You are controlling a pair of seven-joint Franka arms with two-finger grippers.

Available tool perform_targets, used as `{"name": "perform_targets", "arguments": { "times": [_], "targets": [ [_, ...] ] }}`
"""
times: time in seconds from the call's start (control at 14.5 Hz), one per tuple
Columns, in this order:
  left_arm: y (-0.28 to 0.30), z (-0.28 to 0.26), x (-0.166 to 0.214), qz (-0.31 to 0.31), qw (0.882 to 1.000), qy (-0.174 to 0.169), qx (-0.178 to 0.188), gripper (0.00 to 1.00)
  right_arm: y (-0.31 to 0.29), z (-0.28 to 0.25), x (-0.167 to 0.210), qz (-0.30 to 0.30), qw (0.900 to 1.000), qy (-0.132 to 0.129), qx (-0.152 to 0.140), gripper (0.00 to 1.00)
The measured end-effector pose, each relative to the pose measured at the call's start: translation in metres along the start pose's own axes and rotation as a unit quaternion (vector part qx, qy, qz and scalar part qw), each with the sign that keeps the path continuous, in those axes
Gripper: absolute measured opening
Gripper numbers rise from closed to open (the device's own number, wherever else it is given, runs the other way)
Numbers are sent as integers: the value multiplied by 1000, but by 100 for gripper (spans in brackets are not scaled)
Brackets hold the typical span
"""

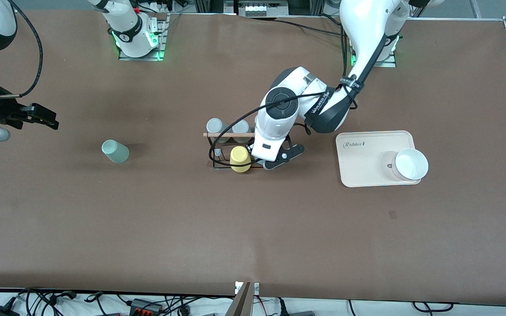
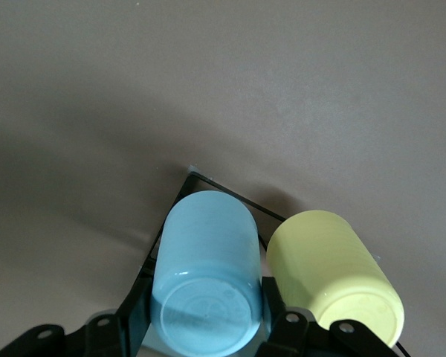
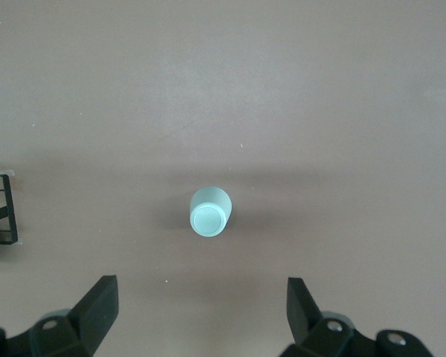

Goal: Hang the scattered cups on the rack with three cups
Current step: 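Carry the light blue cup with the left gripper to the rack, then hang the blue cup on the rack while the right gripper reaches the teal cup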

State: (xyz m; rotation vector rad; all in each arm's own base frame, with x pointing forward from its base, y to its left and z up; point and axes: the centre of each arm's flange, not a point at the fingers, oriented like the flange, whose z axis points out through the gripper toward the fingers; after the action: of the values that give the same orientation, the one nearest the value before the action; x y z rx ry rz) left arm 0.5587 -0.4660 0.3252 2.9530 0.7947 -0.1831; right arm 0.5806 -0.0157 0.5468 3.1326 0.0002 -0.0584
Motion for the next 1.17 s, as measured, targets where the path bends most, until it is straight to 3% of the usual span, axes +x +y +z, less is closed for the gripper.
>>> {"name": "perform_targets", "arguments": {
  "times": [0.41, 0.55, 0.76, 1.17],
  "targets": [
    [2, 6, -4, 4, 1000, 1, 2, 63, -1, 27, 10, -1, 1000, -23, 1, 100],
    [3, 5, -5, 5, 1000, 2, 1, 73, -1, 32, 13, -1, 1000, -27, 1, 100],
    [4, -2, -2, 4, 1000, 5, -4, 73, -1, 44, 16, -1, 999, -38, 2, 100],
    [-7, -64, 23, -8, 999, 34, -22, 74, -2, 94, 30, -2, 997, -81, 4, 100]
  ]
}}
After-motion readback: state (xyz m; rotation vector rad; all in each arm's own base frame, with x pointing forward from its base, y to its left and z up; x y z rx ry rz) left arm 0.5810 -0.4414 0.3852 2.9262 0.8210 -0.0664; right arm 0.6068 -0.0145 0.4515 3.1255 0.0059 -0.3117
